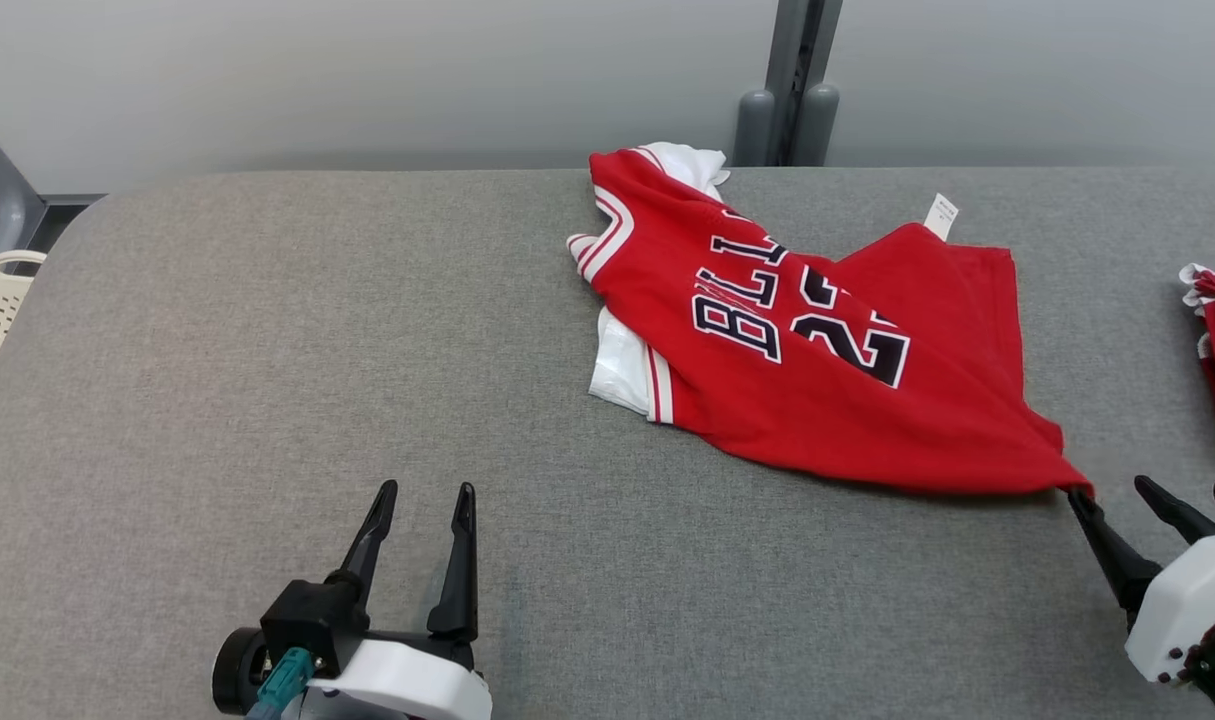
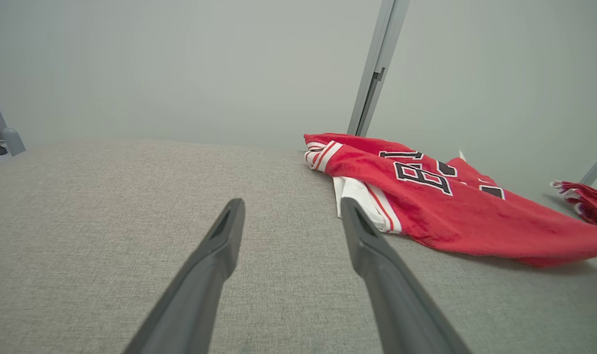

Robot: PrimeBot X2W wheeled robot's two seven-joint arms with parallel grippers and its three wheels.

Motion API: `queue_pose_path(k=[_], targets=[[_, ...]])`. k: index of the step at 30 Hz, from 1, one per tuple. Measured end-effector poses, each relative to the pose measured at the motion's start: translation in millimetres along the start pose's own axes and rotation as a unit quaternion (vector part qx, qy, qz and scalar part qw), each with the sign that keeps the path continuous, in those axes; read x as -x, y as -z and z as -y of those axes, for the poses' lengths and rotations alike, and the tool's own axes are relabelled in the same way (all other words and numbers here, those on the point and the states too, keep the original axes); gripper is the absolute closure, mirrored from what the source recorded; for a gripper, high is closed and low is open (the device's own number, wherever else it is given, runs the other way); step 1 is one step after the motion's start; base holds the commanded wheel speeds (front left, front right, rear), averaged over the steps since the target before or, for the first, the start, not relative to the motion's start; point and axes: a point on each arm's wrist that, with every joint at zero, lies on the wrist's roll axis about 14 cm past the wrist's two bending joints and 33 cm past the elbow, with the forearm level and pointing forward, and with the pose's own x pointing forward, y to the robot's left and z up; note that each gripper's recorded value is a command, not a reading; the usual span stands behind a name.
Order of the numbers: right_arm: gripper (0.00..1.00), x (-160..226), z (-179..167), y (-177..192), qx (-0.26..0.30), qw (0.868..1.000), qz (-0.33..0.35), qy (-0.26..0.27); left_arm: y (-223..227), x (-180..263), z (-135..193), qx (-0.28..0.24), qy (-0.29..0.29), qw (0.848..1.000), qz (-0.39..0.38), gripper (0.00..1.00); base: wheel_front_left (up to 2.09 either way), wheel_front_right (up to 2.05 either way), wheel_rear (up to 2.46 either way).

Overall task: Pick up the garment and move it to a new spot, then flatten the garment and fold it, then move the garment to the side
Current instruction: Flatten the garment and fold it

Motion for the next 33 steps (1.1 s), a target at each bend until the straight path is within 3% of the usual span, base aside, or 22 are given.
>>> queue_pose_path(k=[4,8,17,25,33], targets=[[0.0,13,7,3,-0.016,1.0,0.016,0.017,1,-1,6,0.0,0.009,1.0,-0.001,0.0,0.0,0.0,0.0],[0.0,25,18,-14,-0.023,0.996,0.074,0.042,4,-1,12,-0.003,0.021,1.0,-0.005,0.0,0.0,0.0,0.0],[0.0,55,14,-59,-0.034,0.969,0.229,0.084,10,-9,35,-0.014,0.069,0.997,-0.017,0.0,0.0,0.0,0.0],[0.0,72,13,-51,-0.058,0.955,0.26,0.127,21,-35,57,-0.012,0.107,0.993,-0.045,0.0,0.0,0.0,0.0],[0.0,72,7,-44,-0.062,0.955,0.257,0.134,49,-75,73,-0.027,0.13,0.984,-0.117,0.0,0.0,0.0,0.0]])
